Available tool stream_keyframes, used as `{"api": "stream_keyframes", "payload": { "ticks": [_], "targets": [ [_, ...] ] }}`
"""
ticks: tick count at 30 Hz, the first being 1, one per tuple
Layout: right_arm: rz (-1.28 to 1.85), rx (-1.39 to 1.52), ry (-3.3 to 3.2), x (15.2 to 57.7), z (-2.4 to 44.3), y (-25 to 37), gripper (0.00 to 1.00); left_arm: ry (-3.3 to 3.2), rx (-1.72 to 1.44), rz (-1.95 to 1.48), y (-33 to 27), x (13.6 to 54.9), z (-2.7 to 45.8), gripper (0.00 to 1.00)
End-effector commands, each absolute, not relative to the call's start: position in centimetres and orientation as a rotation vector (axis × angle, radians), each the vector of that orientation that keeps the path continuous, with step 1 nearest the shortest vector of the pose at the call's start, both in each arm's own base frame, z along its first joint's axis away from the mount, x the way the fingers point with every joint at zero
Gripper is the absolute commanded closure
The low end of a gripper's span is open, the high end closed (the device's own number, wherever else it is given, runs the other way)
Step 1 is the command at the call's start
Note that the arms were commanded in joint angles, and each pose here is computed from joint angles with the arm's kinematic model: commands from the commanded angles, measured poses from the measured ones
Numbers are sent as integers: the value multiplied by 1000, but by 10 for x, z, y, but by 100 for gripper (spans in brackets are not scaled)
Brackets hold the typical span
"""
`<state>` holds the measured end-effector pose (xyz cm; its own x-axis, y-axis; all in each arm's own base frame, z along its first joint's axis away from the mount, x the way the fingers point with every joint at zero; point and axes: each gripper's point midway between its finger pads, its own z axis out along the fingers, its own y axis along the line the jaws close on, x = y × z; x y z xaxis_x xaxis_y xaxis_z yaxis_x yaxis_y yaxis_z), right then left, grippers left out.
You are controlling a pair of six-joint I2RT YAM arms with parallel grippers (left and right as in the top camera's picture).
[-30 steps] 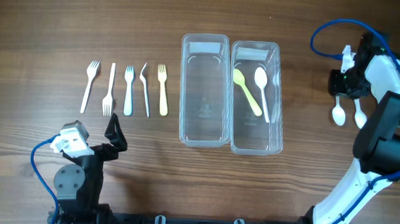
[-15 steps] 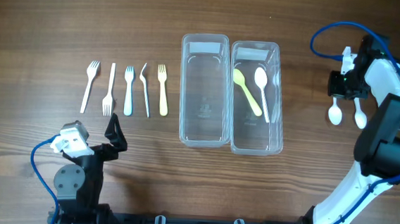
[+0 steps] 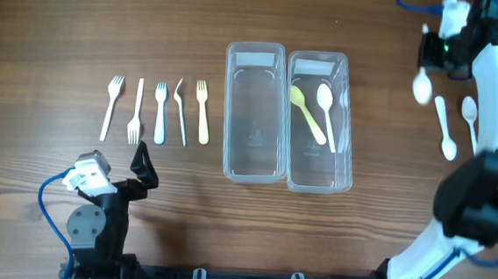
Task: Pack container
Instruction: 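Carry white knife into the right container and release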
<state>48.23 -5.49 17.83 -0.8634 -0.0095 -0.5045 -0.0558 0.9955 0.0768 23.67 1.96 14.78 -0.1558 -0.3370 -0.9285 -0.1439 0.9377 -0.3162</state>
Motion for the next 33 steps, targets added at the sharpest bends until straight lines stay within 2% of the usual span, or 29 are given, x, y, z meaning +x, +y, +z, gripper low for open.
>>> {"api": "stream_keyframes", "payload": {
  "ticks": [1, 9, 20, 28, 29, 31, 32, 33],
  "targets": [
    [371, -164, 2513, 478, 220, 22, 96, 1738, -328, -176, 16, 237, 146, 0],
    [417, -437, 2602, 449, 194, 124, 96, 1738, -328, -176, 16, 237, 146, 0],
    [403, -512, 2736, 415, 133, 149, 96, 1738, -328, -176, 16, 237, 146, 0],
    [396, -511, 2746, 413, 130, 148, 96, 1738, -328, -176, 16, 237, 146, 0],
    [386, -510, 2744, 414, 130, 147, 92, 1737, -328, -176, 16, 237, 146, 0],
    [362, -505, 2746, 415, 129, 144, 41, 1738, -328, -176, 16, 237, 146, 0],
    [351, -503, 2747, 416, 129, 143, 36, 1738, -328, -176, 16, 237, 146, 0],
    [343, -503, 2747, 416, 129, 142, 35, 1738, -328, -176, 16, 237, 146, 0]
  ]
}}
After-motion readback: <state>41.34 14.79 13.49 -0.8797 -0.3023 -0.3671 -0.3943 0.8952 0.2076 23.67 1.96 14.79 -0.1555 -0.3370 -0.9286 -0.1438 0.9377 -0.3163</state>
